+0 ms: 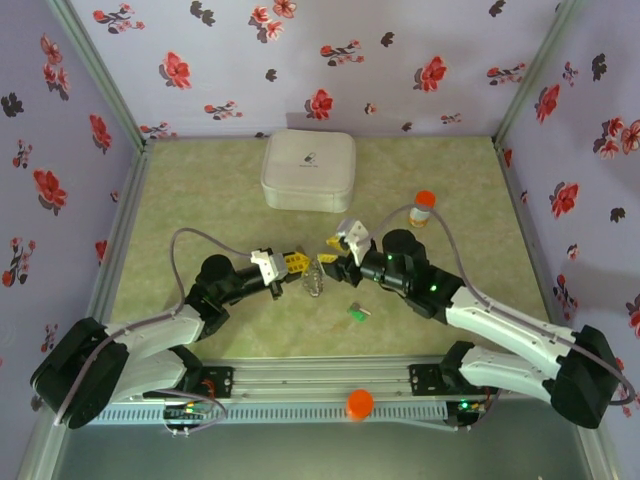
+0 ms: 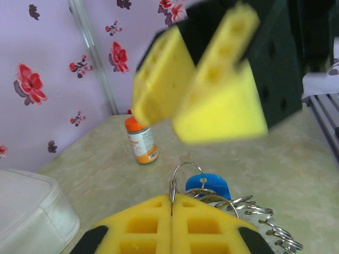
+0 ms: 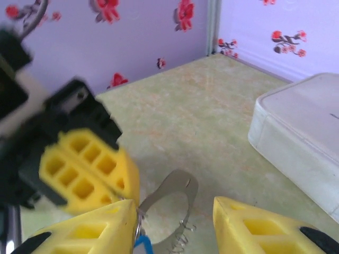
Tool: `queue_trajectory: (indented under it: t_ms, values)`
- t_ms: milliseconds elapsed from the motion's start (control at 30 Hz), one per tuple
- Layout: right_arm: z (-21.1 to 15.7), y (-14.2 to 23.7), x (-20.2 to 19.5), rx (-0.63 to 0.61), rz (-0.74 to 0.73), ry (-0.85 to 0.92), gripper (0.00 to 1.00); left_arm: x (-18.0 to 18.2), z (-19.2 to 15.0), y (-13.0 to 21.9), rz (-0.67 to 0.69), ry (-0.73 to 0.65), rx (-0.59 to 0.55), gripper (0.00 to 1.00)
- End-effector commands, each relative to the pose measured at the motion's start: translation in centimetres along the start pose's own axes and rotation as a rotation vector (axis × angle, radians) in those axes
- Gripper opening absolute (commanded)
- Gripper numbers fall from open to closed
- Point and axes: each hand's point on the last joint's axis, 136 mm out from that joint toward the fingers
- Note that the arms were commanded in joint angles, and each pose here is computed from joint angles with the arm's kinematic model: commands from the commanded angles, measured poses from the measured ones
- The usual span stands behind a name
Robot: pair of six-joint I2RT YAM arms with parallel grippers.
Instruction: Put the keys on the keyring
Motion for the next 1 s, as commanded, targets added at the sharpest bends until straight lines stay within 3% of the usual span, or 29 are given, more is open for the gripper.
queue_trajectory:
  t_ms: [0, 200, 300, 700, 767, 967]
  values:
    - [1.2, 1.0, -1.9, 0.058, -0.088, -0.255, 0.43, 1.1, 1.8, -0.1, 0.053, -0.094, -0.056, 0.00]
    - [-0.9, 0.8, -0.3, 0.334, -0.006, -0.413, 0.41, 1.4, 1.9, -0.1, 0.068, -0.118, -0.064, 0.00]
    - [-1.8, 0.7, 0.9, 0.414, 0.059, -0.432, 0.39, 1.4, 1.9, -0.1, 0.069, -0.119, -0.062, 0.00]
    - [-2.2, -0.8, 1.6, 0.439, 0.127, -0.449, 0.38, 1.3, 1.2, -0.3, 0.057, -0.097, -0.045, 0.00]
    - [-1.9, -1.1, 1.7, 0.424, 0.136, -0.455, 0.37, 1.5, 2.4, -0.7, 0.054, -0.109, -0.068, 0.00]
    - [-1.3, -1.7, 1.5, 0.400, 0.141, -0.451, 0.30, 1.4, 2.4, -0.7, 0.046, -0.106, -0.069, 0.00]
Point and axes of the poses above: each hand's point on the last joint's axis, 136 mm out from that joint toward the fingers, its own y axis back along the fingers, its own x axis along the line the jaws close on, z = x × y, and after that the axes turned 7 degrees about y, right-handed
